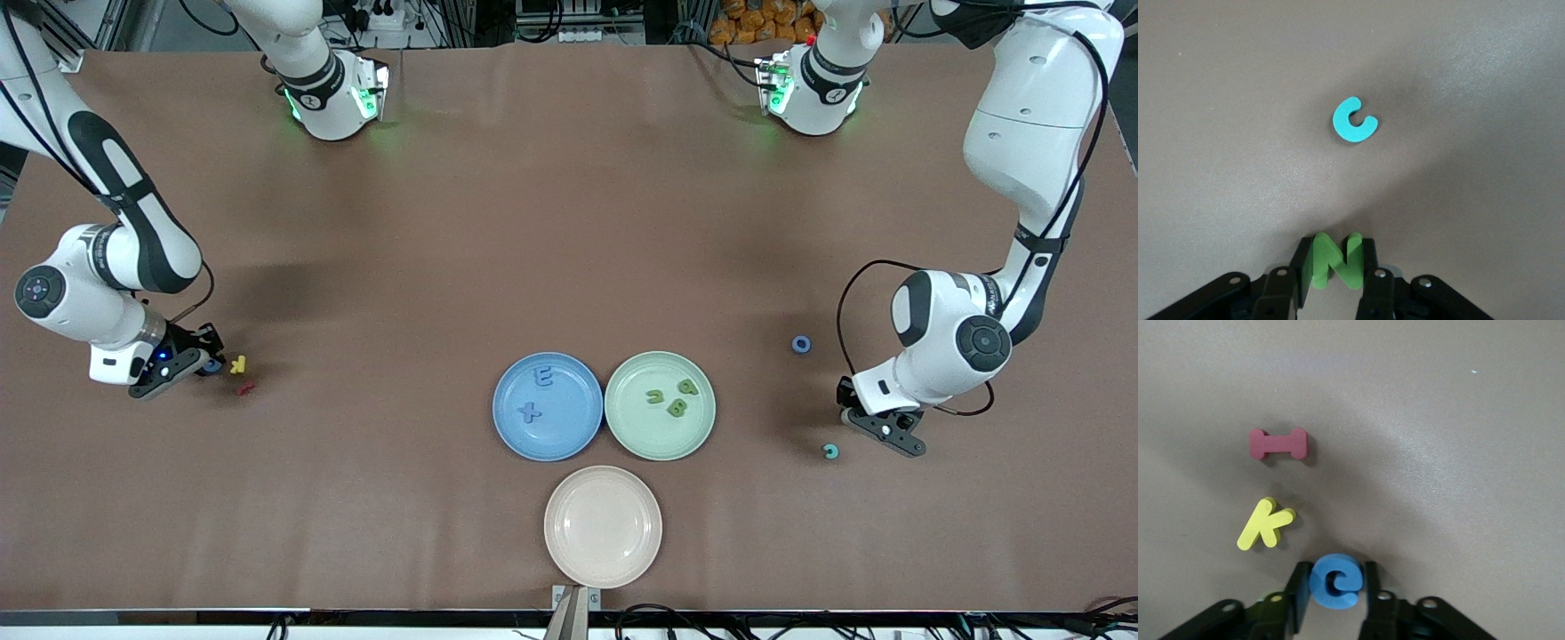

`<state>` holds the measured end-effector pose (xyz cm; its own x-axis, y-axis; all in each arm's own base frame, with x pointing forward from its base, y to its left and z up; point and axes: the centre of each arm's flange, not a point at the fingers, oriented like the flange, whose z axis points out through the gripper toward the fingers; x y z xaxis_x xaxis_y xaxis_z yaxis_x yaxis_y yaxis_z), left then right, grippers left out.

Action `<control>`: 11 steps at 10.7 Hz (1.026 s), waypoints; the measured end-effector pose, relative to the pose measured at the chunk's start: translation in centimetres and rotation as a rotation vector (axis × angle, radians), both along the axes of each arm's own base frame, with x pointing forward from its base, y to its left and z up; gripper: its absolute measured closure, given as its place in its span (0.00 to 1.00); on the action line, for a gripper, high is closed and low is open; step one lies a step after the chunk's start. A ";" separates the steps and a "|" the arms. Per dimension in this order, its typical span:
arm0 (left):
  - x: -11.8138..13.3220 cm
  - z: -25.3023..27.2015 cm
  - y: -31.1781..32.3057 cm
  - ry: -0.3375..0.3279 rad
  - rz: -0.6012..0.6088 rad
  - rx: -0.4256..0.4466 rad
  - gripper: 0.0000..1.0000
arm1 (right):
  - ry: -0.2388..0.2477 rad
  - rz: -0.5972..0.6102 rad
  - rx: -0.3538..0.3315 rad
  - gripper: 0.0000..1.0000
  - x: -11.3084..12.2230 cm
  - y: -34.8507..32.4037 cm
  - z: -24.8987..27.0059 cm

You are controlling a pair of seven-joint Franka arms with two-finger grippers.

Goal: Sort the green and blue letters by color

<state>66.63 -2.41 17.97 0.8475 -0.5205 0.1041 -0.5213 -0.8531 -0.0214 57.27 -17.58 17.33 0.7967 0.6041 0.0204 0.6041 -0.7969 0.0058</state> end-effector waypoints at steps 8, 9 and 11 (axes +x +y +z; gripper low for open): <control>0.7 5.7 -2.8 0.042 0.214 -0.050 0.67 | 0.005 0.005 -0.009 0.66 3.5 5.6 2.3; 0.6 6.7 -4.7 0.043 0.254 -0.054 0.67 | 0.002 -0.034 -0.008 0.66 4.4 8.9 2.7; 0.2 7.8 -9.0 0.054 0.333 -0.062 0.67 | -0.004 -0.126 -0.003 0.66 5.3 16.1 3.0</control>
